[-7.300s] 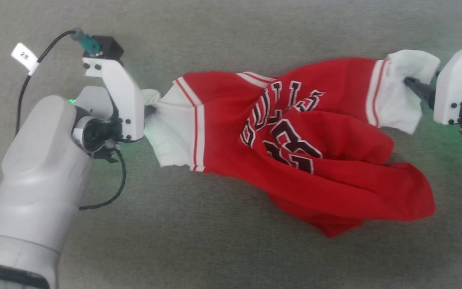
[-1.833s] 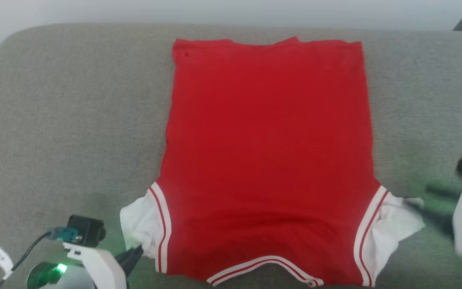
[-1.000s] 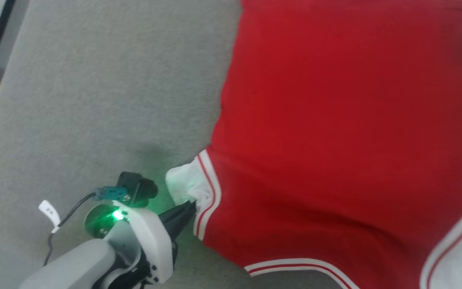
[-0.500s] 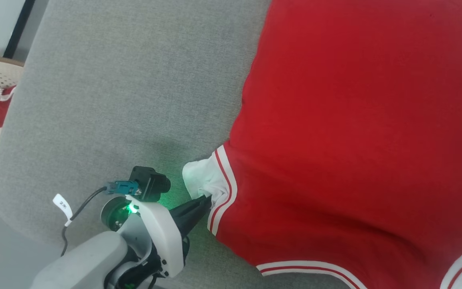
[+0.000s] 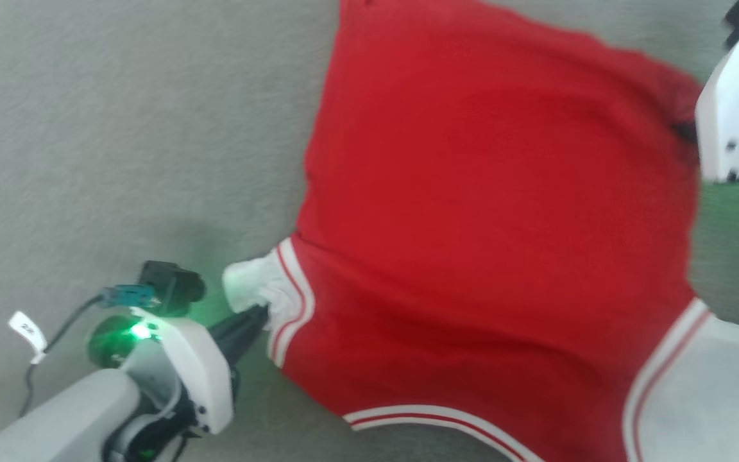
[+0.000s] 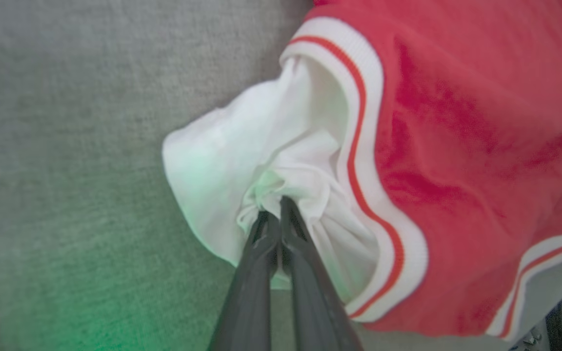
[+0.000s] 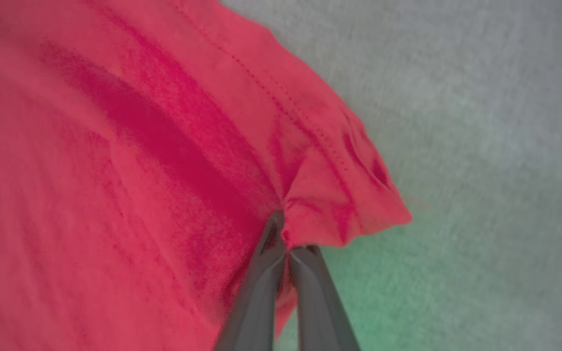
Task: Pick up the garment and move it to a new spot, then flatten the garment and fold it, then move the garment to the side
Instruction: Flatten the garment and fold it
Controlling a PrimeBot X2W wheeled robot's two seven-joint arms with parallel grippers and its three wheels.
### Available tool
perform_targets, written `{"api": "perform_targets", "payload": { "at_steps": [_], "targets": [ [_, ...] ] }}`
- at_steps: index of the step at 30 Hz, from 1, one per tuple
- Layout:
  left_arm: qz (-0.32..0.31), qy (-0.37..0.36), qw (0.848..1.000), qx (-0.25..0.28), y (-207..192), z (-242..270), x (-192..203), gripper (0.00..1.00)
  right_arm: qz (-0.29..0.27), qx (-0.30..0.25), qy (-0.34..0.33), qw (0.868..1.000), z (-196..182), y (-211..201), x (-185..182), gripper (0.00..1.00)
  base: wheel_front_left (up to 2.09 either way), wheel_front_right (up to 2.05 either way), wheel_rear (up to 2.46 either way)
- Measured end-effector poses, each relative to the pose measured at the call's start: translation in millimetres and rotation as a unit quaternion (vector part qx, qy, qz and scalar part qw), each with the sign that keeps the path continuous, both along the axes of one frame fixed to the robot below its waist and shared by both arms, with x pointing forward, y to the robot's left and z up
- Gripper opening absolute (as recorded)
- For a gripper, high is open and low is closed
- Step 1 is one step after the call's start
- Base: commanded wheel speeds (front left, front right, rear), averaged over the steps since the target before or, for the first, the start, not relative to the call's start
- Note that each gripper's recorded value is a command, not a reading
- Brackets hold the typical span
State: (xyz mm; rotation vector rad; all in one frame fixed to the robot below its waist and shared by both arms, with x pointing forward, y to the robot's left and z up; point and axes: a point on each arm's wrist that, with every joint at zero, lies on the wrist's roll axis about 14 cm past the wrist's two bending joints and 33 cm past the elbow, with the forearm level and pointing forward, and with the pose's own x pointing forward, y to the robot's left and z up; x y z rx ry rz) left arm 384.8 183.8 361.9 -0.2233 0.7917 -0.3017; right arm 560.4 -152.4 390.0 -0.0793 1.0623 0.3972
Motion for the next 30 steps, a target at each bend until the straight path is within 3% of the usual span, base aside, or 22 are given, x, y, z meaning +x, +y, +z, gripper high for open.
{"api": "perform_targets", "payload": {
  "at_steps": [8, 19, 25, 27, 28, 30],
  "targets": [
    [-0.035, -0.022, 0.999, 0.014, -10.9, 13.4, 20.3, 0.00, 0.003, 0.022, 0.016, 1.000, 7.9, -31.1, -81.4, 0.00, 0.00, 0.00, 0.00],
    [-0.074, -0.039, 0.996, 0.012, -33.6, 28.0, 32.3, 0.00, -0.037, 0.053, 0.055, 0.996, 1.0, -56.2, -198.7, 0.00, 0.00, 0.00, 0.00],
    [-0.082, -0.040, 0.996, 0.009, -39.5, 28.4, 35.6, 0.00, -0.081, 0.076, 0.041, 0.993, -9.0, -54.3, -218.1, 0.00, 0.00, 0.00, 0.00],
    [-0.082, -0.039, 0.996, 0.009, -39.4, 27.7, 35.6, 0.00, -0.085, 0.080, 0.032, 0.993, -9.2, -52.3, -216.5, 0.55, 0.00, 0.00, 0.00],
    [-0.082, -0.039, 0.996, 0.009, -39.1, 27.4, 35.6, 0.00, -0.086, 0.083, 0.021, 0.993, -8.4, -50.0, -213.5, 1.00, 0.00, 0.00, 0.00],
    [-0.081, -0.038, 0.996, 0.009, -38.4, 27.1, 35.6, 0.00, -0.085, 0.083, 0.009, 0.993, -8.1, -47.7, -210.8, 1.00, 0.00, 0.00, 0.00]
  ]
}}
